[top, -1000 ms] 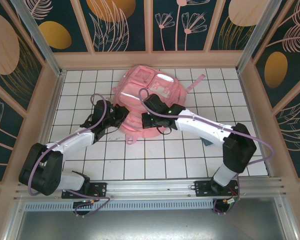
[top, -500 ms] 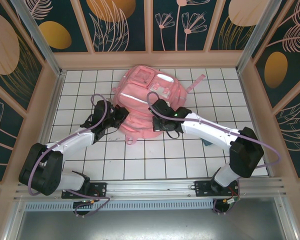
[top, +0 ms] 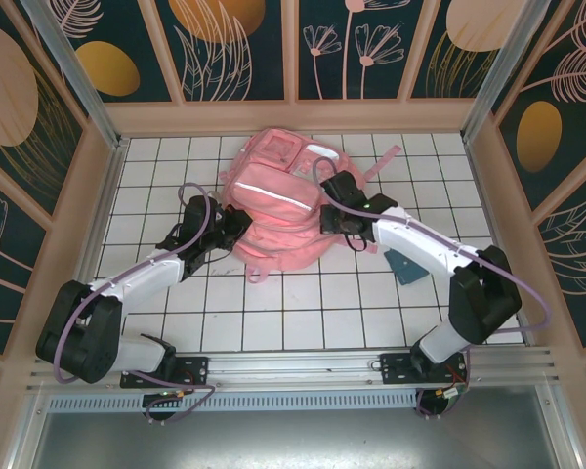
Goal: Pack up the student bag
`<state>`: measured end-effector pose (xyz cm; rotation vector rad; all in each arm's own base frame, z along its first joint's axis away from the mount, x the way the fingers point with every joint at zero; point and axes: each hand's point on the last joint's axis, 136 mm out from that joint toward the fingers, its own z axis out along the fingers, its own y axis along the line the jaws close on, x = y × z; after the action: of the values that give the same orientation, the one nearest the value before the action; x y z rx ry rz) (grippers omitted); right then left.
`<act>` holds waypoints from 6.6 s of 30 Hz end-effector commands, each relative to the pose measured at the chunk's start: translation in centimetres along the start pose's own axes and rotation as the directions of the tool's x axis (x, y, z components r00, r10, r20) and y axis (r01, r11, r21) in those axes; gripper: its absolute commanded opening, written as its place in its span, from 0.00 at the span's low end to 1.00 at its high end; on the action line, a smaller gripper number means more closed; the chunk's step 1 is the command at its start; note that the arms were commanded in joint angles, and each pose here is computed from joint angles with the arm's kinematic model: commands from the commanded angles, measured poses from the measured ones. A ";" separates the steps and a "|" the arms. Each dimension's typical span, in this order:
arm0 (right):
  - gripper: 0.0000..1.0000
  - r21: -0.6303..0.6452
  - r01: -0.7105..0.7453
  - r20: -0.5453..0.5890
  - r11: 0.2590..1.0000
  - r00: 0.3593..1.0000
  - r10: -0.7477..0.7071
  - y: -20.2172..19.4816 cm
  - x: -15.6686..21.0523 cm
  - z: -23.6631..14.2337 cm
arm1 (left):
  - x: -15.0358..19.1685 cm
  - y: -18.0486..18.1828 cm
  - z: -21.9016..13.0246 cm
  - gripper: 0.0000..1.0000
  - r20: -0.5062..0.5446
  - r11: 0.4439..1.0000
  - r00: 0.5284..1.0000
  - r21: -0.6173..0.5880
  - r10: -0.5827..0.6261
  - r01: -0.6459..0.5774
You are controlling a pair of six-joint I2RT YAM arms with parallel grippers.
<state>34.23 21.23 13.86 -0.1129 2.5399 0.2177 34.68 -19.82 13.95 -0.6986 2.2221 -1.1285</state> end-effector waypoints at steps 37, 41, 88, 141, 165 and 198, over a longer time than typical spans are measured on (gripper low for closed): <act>0.76 -0.535 0.250 0.005 0.807 0.956 -0.293 6.6 -1.1 0.7 | -2.6 -0.2 -4.5 0.71 0.076 0.952 0.959 -0.163 0.273 -0.258; 0.80 -0.562 0.252 0.008 0.788 0.954 -0.299 7.2 -1.2 1.2 | -3.6 -1.0 -4.9 0.75 0.101 0.938 0.944 -0.186 0.313 -0.291; 0.74 -0.397 0.210 -0.038 0.893 0.969 -0.245 8.1 2.7 0.8 | -4.1 -0.7 -3.7 0.81 0.109 0.933 0.939 -0.195 0.325 -0.301; 0.00 -0.489 0.395 0.000 0.778 0.891 -0.453 15.6 7.3 -2.8 | -0.6 -0.8 0.9 0.31 -0.063 0.972 0.970 -0.021 0.234 -0.236; 0.58 -0.373 -0.299 -0.071 0.878 0.953 0.294 9.7 4.7 -5.5 | 0.0 0.5 -1.8 0.58 -0.057 0.945 0.952 -0.115 0.302 -0.306; 0.46 -0.379 -0.708 -0.328 0.596 0.705 0.629 10.1 3.0 1.6 | 11.0 1.9 -0.4 0.30 -0.337 0.730 0.794 -0.323 0.505 -0.602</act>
<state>30.20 30.55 11.00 0.7167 2.5374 1.1454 26.21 -25.85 10.22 0.0014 2.6203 -0.4707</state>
